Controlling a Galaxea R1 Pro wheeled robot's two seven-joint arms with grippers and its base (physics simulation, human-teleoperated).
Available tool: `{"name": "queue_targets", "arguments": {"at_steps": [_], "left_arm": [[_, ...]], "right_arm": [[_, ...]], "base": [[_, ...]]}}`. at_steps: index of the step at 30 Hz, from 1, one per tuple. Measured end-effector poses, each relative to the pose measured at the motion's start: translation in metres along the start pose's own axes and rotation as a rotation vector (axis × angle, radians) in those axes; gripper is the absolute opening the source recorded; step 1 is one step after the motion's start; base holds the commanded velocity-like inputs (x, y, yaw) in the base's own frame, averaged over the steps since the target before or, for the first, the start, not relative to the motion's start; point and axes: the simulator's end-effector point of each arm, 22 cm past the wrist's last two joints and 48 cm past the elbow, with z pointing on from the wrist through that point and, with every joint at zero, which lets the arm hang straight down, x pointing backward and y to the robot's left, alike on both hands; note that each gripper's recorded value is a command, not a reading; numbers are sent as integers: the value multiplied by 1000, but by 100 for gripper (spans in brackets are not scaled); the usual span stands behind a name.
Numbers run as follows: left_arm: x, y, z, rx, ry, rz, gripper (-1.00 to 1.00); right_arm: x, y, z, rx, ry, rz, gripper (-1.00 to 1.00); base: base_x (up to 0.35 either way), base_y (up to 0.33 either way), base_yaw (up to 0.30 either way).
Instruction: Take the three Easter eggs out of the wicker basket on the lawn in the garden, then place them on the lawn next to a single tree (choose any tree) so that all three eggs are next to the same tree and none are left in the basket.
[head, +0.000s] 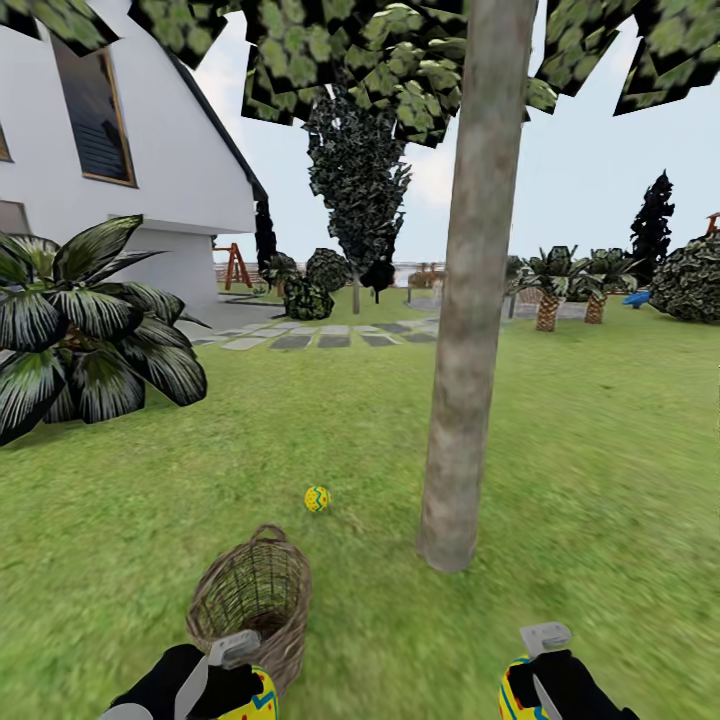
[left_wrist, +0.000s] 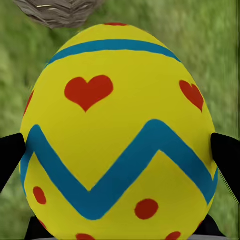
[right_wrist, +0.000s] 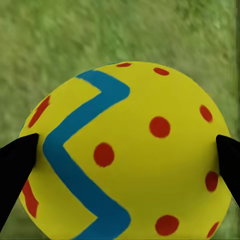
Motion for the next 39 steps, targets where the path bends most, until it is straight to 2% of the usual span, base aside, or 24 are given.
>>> {"name": "queue_targets", "arguments": {"at_steps": [5, 6, 7, 8, 10, 13, 15, 17, 39], "left_arm": [[-1, 0, 0, 0, -3, 0, -100], [-7, 0, 0, 0, -31, 5, -100], [-22, -1, -1, 1, -108, 18, -100], [-29, -2, -1, 1, -143, 26, -100], [-33, -2, -2, 3, -163, 29, -100], [-33, -2, -2, 3, -163, 29, -100], [-24, -1, -1, 2, -122, 25, -100], [-21, -2, 0, 3, -105, 24, -100], [-20, -11, 1, 17, -107, 28, -100]], "right_arm": [[0, -2, 0, 0, 0, 3, -100], [0, -2, 0, 1, -1, 3, -100], [0, -2, 0, 1, -1, 3, -100], [0, -2, 0, 1, -1, 3, -100], [0, -2, 0, 0, -1, 3, -100], [0, -2, 0, 1, -1, 3, -100], [0, -2, 0, 1, -1, 3, -100], [0, -2, 0, 1, -1, 3, -100], [0, -2, 0, 2, -1, 1, -100]], "base": [[17, -319, 0], [155, -332, 0], [177, -328, 0], [189, -321, 0], [199, -315, 0], [206, -310, 0], [217, -304, 0], [220, -302, 0], [221, -302, 0]]}}
